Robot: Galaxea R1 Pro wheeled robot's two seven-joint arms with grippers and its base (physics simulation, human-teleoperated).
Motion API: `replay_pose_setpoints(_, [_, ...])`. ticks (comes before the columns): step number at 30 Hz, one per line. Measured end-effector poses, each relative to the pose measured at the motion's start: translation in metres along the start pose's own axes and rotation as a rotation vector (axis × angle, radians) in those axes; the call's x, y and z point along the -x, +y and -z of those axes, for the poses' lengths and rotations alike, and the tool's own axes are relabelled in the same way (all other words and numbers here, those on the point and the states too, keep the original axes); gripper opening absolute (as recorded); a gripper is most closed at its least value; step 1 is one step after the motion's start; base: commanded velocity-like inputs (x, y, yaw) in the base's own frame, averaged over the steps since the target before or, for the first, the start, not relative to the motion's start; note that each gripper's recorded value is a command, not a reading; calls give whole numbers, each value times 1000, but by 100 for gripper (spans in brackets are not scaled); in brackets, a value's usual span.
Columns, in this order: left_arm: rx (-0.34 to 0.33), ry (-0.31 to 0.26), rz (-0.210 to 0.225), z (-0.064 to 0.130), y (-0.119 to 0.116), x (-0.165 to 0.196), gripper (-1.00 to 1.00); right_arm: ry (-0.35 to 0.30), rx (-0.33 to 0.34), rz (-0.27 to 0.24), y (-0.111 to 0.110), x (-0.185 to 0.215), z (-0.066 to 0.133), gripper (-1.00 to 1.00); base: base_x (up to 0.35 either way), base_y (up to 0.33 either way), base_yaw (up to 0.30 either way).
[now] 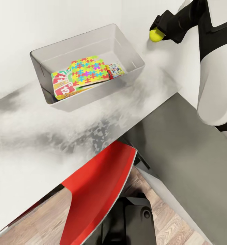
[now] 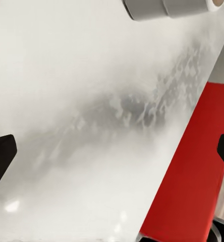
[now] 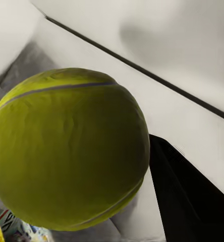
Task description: Put all the toys in the child's room - the three board games (two on the bed and one on the table), the two jigsaw puzzles on the table, and the tennis ball on the table - inside the toy box on the table in the child's room.
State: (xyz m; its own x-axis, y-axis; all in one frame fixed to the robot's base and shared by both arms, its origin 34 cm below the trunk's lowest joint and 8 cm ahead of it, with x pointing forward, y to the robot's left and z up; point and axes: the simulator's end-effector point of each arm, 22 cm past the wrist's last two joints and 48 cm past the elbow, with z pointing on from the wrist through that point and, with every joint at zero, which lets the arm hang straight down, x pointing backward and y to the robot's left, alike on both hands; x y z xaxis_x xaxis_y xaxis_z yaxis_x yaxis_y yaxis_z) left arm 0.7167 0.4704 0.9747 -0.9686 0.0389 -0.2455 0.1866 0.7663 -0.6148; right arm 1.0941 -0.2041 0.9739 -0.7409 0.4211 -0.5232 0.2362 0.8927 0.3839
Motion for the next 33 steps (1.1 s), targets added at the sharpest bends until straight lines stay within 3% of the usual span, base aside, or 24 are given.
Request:
replay_pose_setpoints(10, [0, -13, -11, 8, -6, 3, 100, -27, 24, 9, 15, 13, 18, -100, -108, 0, 0])
replay_pose_setpoints(16, [0, -21, -17, 12, -10, 4, 100, -41, 67, 36, 43, 19, 34, -100, -5, 0, 0])
replay_pose_setpoints(21, [-1, -27, -22, 15, -13, 5, 100, -62, 125, 82, 82, 26, 58, -100, 0, 0, 0])
replay_pose_setpoints(28, [0, -35, -28, 21, -17, 7, 100, -60, 175, 111, 121, 18, 71, -100, 0, 0, 0])
replay_pose_setpoints(33, [-1, -42, -33, 24, -21, 8, 100, -62, 176, 115, 126, 18, 75, -100, 0, 0, 0])
